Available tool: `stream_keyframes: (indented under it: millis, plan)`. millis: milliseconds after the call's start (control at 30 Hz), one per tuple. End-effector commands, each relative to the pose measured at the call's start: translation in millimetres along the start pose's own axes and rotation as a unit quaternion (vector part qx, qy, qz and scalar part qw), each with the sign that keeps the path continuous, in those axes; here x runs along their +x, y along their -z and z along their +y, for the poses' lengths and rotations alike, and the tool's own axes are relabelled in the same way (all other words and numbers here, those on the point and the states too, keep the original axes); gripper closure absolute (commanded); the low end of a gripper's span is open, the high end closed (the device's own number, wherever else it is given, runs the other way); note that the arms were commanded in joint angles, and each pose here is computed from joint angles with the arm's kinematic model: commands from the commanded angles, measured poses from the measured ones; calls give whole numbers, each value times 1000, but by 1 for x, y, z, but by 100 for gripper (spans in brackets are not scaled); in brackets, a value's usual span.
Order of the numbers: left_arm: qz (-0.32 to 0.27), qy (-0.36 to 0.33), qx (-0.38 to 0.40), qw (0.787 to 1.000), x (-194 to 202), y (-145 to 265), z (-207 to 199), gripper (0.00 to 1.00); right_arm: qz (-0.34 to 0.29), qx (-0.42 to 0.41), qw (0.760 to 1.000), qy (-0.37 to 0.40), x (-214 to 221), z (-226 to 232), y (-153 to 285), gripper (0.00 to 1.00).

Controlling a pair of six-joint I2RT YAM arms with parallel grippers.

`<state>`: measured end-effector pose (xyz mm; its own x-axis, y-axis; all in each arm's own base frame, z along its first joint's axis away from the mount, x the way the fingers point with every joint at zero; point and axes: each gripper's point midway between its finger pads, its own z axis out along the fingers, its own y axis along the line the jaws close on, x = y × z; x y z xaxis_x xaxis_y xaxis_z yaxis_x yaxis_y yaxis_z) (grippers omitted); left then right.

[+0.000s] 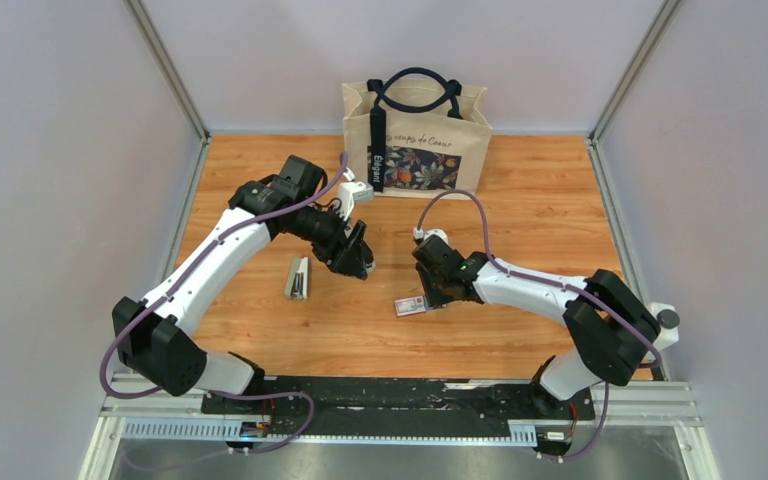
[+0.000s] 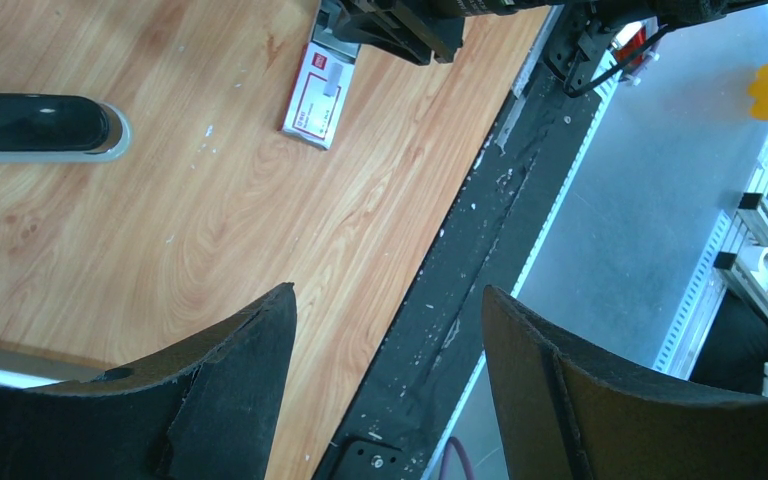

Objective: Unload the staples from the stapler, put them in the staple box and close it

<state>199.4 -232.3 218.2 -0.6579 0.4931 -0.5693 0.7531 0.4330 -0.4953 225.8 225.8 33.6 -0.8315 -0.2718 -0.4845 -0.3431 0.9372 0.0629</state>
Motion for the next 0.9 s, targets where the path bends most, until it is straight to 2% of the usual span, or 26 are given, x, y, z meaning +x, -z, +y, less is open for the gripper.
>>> stream_keyframes:
  millis: [0, 500, 867]
  plan:
    - [-20, -29, 8, 999, -6, 5, -8, 24, -26, -12, 1000, 9, -19, 10, 2, 72]
    - [-19, -29, 6, 999, -6, 6, -7, 24, -19, -17, 1000, 13, -18, 12, 0, 71]
    - [-21, -34, 4, 999, -6, 7, -8, 24, -18, -10, 1000, 10, -16, 9, 1, 78]
